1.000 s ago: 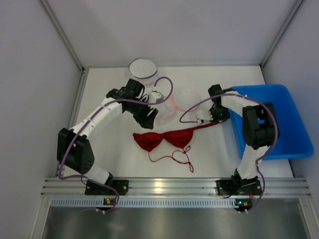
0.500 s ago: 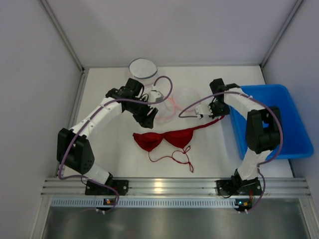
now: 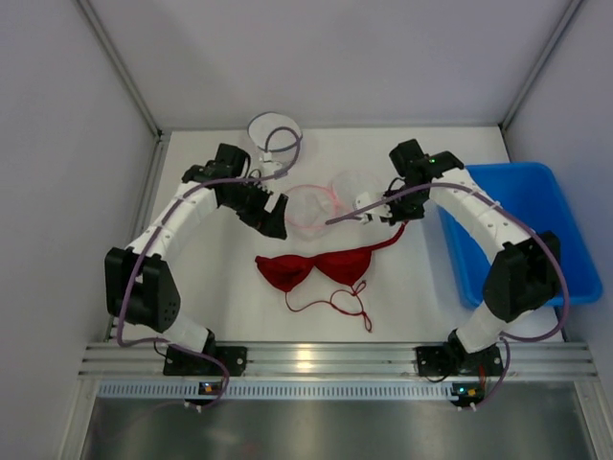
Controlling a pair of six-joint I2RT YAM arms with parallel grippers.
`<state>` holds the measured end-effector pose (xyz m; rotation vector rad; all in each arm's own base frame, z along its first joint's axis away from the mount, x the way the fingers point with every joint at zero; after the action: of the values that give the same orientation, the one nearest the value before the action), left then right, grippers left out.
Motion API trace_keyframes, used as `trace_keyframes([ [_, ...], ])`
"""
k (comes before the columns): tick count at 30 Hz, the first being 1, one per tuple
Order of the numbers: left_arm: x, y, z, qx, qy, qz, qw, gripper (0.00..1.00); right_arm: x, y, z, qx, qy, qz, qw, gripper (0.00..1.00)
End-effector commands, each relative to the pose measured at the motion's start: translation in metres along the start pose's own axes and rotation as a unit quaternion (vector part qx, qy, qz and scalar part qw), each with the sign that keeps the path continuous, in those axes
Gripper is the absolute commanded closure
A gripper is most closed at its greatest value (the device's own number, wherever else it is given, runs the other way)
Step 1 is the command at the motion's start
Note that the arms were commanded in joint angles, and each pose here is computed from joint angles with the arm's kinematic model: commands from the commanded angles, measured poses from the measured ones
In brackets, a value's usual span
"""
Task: Place the bra in the laundry bag and zip it closed
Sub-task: Adjust the bra at the center of the board.
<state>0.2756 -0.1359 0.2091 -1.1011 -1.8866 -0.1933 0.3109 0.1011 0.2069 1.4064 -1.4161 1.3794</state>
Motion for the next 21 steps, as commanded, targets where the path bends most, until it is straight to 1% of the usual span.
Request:
trace_keyframes([
  [1,0.024,0.020,-0.007,0.073,-0.056,0.012,0.996,0.02,0.027,0.016,-0.049,0.002,-0.092,-0.008,0.996,1.00],
  [5,0.039,0.036,-0.002,0.098,-0.081,-0.017,0.992,0.02,0.028,0.029,-0.089,0.011,-0.137,-0.026,0.990,1.00],
  [7,0.042,0.036,0.000,0.096,-0.082,-0.024,0.992,0.02,0.020,0.037,-0.113,0.018,-0.158,-0.047,0.986,1.00],
  [8,0.042,0.036,0.001,0.097,-0.082,-0.025,0.992,0.02,0.016,0.040,-0.120,0.010,-0.163,-0.055,0.985,1.00],
  [11,0.044,0.033,0.005,0.096,-0.082,-0.028,0.992,0.02,-0.002,0.055,-0.153,0.020,-0.178,-0.093,0.979,1.00],
  [13,0.045,0.030,0.008,0.094,-0.082,-0.029,0.992,0.02,-0.015,0.064,-0.166,0.020,-0.186,-0.118,0.975,1.00],
  [16,0.045,0.027,0.014,0.089,-0.080,-0.031,0.992,0.02,-0.031,0.073,-0.188,0.031,-0.196,-0.131,0.971,1.00],
  [18,0.047,0.025,0.016,0.089,-0.080,-0.037,0.992,0.02,-0.033,0.075,-0.200,0.029,-0.206,-0.137,0.968,1.00],
  [20,0.048,0.023,0.020,0.089,-0.078,-0.041,0.992,0.02,-0.032,0.071,-0.207,0.010,-0.209,-0.136,0.968,1.00],
  [21,0.048,0.022,0.020,0.087,-0.080,-0.041,0.992,0.02,-0.031,0.066,-0.204,0.000,-0.208,-0.128,0.970,0.95],
])
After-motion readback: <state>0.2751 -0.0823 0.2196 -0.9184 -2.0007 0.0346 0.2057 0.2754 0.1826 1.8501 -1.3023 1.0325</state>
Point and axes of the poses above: each gripper's point midway between its finger pads, its own x axis back along the fingers, its own y axis along the line the jaws close on, z = x × y, the point moved 7 cm from there along x, back along the fingers, and after that the axes turned 5 degrees about -x, right-handed, at the moved point
